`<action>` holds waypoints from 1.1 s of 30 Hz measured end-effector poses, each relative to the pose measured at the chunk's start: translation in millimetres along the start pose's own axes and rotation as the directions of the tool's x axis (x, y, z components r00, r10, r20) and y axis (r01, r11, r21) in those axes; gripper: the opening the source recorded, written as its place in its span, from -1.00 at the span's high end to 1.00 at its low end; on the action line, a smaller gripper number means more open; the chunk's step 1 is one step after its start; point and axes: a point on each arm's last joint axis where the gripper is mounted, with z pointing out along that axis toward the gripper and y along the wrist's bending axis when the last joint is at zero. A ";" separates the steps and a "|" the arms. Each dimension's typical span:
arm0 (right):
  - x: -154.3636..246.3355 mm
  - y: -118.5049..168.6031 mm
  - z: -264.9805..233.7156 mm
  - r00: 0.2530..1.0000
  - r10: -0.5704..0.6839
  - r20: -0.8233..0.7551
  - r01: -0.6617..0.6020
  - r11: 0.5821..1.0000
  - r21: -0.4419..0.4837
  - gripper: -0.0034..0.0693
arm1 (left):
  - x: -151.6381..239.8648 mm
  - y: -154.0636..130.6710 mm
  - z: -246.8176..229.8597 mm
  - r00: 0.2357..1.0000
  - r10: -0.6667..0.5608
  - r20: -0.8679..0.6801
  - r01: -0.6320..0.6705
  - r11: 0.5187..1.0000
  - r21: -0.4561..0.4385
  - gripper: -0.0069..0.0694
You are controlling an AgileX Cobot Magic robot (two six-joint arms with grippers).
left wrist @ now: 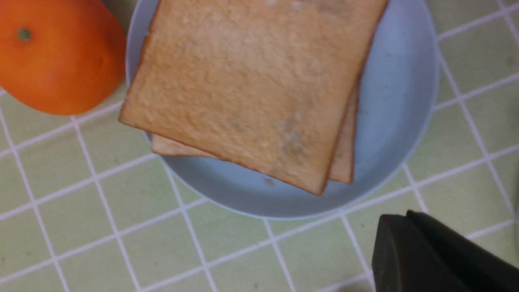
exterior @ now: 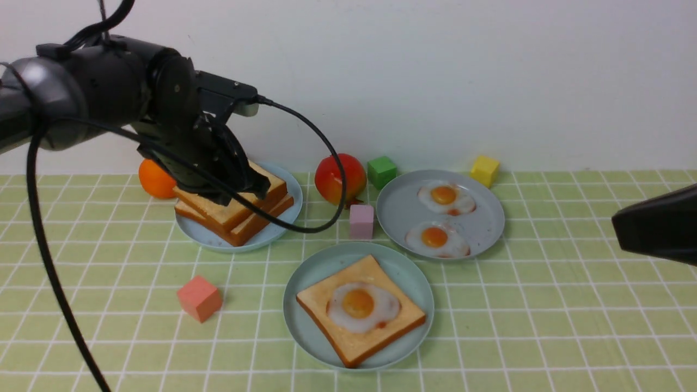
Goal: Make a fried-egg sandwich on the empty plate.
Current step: Use the left arm to grab a slice of bread
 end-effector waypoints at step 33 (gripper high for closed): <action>2.9 -0.3 0.3 0.999 -0.008 -0.034 0.008 1.000 0.005 0.86 | 0.3 13.4 78.9 0.965 0.261 -0.034 -0.261 0.965 0.004 0.38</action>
